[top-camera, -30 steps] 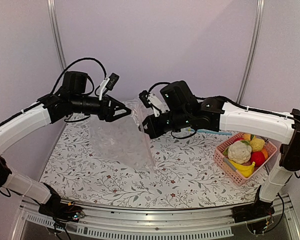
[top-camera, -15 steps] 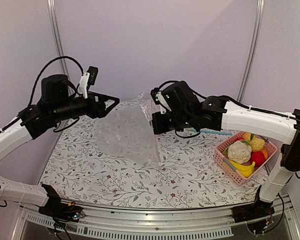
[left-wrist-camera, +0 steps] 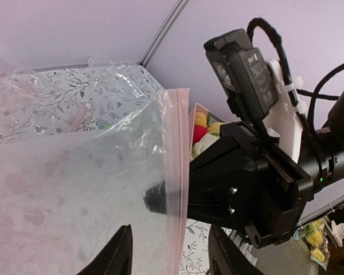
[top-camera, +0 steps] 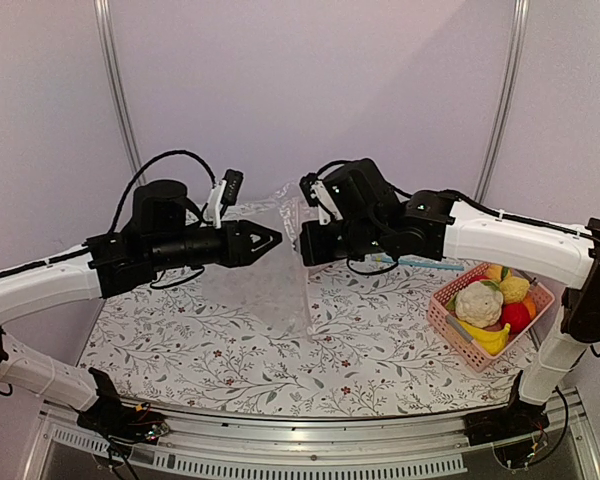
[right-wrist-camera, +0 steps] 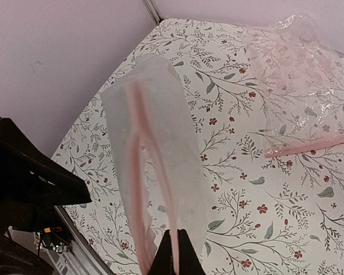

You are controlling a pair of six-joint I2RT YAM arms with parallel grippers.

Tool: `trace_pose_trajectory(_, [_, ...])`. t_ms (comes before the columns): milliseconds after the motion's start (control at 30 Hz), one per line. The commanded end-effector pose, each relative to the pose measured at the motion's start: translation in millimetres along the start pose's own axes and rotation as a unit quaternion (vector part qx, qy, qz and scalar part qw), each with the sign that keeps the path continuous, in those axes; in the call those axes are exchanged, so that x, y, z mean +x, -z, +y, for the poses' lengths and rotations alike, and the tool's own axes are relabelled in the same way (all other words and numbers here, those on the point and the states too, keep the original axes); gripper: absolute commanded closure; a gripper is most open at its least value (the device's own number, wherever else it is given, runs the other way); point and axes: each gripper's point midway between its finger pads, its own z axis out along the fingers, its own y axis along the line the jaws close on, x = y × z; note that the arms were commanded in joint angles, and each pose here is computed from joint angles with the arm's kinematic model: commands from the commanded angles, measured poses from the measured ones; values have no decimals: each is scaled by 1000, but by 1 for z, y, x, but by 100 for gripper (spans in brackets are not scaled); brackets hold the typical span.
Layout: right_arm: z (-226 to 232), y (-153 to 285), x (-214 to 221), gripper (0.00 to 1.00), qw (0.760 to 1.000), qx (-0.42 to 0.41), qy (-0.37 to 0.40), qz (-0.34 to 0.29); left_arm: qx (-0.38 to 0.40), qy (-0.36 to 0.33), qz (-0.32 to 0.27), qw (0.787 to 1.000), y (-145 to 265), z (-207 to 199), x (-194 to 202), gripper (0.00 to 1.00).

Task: Place the food in the zip-top bag and seal the zipper
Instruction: Open the zipper food storage bag.

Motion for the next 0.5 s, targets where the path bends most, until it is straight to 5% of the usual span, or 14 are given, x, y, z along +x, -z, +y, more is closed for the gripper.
trace_pose_trajectory(0, [10, 9, -13, 100, 999, -24, -15, -17, 49, 32, -10, 998, -5, -17, 2, 56])
trace_pose_trajectory(467, [14, 13, -17, 100, 999, -34, -16, -21, 27, 22, 46, 998, -29, -10, 28, 60])
